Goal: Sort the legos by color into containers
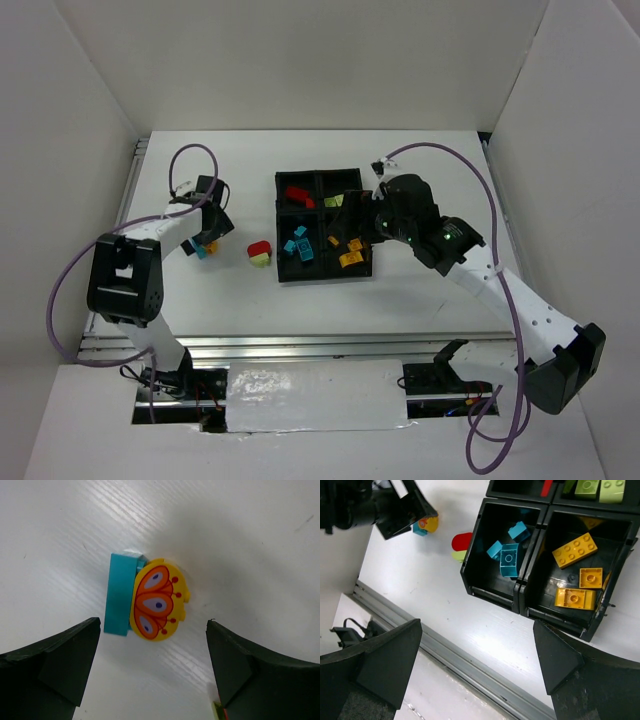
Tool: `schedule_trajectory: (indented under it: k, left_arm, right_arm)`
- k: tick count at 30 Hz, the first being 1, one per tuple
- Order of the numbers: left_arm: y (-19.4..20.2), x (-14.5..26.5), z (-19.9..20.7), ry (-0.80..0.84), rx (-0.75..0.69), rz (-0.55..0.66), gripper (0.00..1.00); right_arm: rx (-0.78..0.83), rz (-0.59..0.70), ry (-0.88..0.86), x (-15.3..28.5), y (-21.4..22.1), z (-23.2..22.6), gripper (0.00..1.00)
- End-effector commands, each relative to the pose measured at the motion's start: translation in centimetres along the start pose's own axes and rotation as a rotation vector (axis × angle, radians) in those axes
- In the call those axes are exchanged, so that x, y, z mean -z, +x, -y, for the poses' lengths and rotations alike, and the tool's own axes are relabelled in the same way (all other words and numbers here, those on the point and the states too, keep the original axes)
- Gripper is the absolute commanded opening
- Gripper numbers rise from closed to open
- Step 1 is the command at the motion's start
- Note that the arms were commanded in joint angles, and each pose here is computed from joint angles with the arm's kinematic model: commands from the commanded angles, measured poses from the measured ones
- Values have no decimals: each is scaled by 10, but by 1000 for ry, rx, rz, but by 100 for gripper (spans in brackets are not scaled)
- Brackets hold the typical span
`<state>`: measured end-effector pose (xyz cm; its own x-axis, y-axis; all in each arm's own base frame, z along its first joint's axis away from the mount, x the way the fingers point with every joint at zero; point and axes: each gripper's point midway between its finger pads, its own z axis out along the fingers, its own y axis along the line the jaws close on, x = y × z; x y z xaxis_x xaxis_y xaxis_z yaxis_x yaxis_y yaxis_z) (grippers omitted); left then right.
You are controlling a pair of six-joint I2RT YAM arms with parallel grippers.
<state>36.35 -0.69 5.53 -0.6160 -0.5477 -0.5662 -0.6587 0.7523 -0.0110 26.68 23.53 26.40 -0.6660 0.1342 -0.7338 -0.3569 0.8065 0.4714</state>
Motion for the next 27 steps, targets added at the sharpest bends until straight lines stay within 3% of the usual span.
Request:
schedule_trajectory:
  k: [1, 9, 10, 12, 13, 18, 19, 20, 21, 27]
  left_arm:
    - [-13, -10, 6, 32, -38, -17, 99]
    - [-6, -36, 1, 59, -23, -73, 92]
    - [-4, -38, 0, 53, -25, -76, 86]
    - [-1, -42, -4, 35, -25, -79, 84]
    - [0, -43, -3, 41, -28, -79, 75]
    - [6, -48, -3, 38, -67, -115, 62]
    - [6, -48, -4, 35, -67, -115, 28]
    - [3, -42, -9, 18, -39, -99, 11]
    - [3, -38, -12, 16, -32, -96, 1]
    - [-19, 51, 2, 244, 95, 43, 0]
  right_arm:
    - [19, 7, -46, -2, -1, -12, 100]
    - [28, 4, -69, 0, 1, -17, 100]
    - [30, 3, -74, 1, 1, -19, 100]
    - [29, 5, -77, 2, 1, -19, 100]
    - [31, 6, -81, 3, 1, -20, 100]
    - [29, 1, -92, 2, 6, -20, 100]
    - [25, -3, -90, 1, 7, -19, 100]
    - [25, -11, -92, 0, 10, -19, 100]
    - [22, -12, -92, 0, 11, -18, 100]
    - [-55, 7, -238, -3, 29, -33, 99]
